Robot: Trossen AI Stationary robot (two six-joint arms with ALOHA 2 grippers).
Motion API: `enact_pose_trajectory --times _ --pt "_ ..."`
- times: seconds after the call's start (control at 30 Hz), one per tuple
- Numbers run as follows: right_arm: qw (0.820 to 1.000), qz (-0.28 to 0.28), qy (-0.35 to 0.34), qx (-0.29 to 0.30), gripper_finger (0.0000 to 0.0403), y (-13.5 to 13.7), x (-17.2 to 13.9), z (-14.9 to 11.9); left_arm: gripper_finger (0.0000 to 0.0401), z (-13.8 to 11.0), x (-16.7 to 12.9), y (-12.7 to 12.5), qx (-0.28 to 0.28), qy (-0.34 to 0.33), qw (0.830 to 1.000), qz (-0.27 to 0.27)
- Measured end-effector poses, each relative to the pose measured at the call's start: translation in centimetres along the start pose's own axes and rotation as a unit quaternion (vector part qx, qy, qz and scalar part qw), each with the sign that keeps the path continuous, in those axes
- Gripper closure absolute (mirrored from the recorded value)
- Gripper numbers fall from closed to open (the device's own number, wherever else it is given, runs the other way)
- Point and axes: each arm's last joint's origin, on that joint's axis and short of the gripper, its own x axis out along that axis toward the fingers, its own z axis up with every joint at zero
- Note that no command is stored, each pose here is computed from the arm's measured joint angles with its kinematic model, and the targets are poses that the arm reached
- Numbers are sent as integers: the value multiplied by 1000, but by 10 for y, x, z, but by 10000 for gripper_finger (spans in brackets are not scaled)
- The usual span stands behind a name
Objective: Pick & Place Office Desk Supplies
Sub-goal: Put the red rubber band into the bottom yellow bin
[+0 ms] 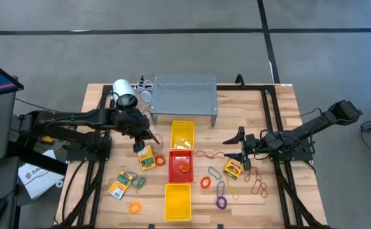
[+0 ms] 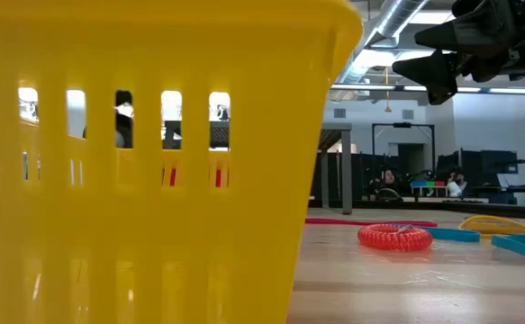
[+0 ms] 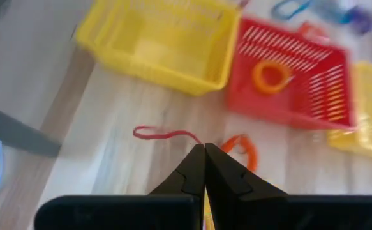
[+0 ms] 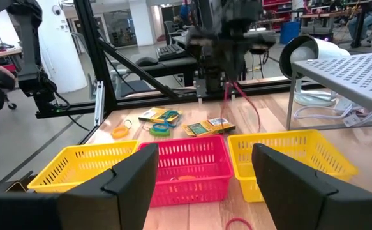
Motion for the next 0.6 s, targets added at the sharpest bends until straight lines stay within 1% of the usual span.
enact_pose_trajectory --times 0.2,0.27,0.5,0.6 --pt "1000 0 -3 2 154 0 0 1 401 1 -20 -3 -6 -49 999 -24" --pt "1000 0 -3 4 154 0 0 1 401 3 -24 -5 -3 -68 997 -41" --pt "1000 -1 -5 26 154 0 1 1 401 18 -33 -12 19 -148 983 -111" --pt "1000 -2 -6 29 154 0 3 -1 401 22 -34 -13 26 -167 977 -129"
